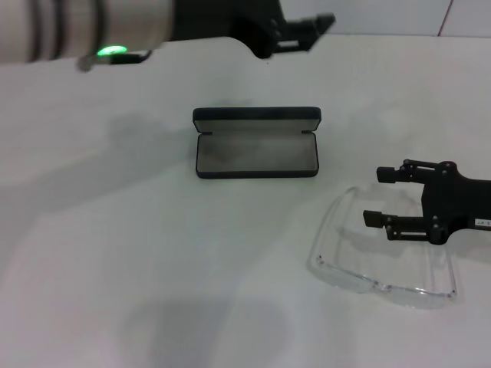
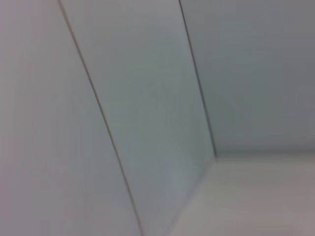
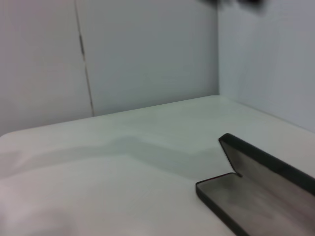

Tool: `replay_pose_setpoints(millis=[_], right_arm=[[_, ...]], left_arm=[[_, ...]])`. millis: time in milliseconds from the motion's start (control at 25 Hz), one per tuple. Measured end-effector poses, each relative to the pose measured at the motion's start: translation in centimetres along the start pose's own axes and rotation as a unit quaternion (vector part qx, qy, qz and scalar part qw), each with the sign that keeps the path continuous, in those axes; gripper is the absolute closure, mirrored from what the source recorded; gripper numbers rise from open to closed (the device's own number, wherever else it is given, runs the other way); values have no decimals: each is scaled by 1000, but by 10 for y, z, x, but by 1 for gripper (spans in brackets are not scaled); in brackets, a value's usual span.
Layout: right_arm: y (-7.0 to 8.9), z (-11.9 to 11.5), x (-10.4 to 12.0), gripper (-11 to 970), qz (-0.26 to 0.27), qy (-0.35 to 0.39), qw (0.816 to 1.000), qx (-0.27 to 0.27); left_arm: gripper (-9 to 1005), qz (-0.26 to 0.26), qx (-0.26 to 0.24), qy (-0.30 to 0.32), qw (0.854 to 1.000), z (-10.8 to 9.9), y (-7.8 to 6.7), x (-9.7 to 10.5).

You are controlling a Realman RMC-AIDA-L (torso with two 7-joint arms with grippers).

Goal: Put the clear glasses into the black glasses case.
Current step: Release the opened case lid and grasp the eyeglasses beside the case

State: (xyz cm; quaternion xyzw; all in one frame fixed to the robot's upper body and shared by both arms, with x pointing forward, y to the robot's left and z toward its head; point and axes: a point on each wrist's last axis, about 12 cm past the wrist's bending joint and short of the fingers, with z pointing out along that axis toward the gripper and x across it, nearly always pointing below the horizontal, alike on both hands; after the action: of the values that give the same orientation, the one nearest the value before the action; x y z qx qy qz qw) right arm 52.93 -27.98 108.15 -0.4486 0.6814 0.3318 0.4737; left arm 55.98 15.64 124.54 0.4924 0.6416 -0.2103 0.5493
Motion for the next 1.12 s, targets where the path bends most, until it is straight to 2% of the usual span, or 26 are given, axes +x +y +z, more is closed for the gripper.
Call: replay_pose_setpoints(millis=[120, 320, 400, 480, 520, 560, 640, 840, 1000, 1120], right_arm=[[-4, -3, -5, 209, 17, -2, 1000, 4], [-17, -11, -27, 209, 49, 30, 998, 6], [-21, -14, -44, 209, 50, 60, 997, 4], [-24, -15, -62, 209, 45, 87, 995, -8], [-25, -13, -75, 209, 39, 102, 994, -19], [-25, -12, -83, 209, 37, 112, 993, -28], [-26, -8, -108, 209, 37, 151, 986, -57], [-27, 6, -158, 209, 39, 240, 964, -110], [-27, 17, -180, 209, 42, 313, 943, -101], [-21, 36, -200, 209, 34, 366, 925, -99]], left_arm=[[320, -45, 1, -65, 997, -27, -1, 13], [320, -101, 45, -118, 987, -53, -17, 51], [321, -134, 67, -147, 978, -63, -23, 70], [321, -173, 79, -193, 963, -75, -26, 92], [321, -173, 79, -193, 963, -75, -26, 92], [321, -197, 79, -235, 949, -87, -31, 116], [323, -208, 64, -266, 939, -101, -40, 143], [327, -216, 34, -257, 941, -110, -53, 171], [330, -206, 35, -230, 950, -110, -61, 182], [330, -206, 26, -221, 953, -113, -64, 188]])
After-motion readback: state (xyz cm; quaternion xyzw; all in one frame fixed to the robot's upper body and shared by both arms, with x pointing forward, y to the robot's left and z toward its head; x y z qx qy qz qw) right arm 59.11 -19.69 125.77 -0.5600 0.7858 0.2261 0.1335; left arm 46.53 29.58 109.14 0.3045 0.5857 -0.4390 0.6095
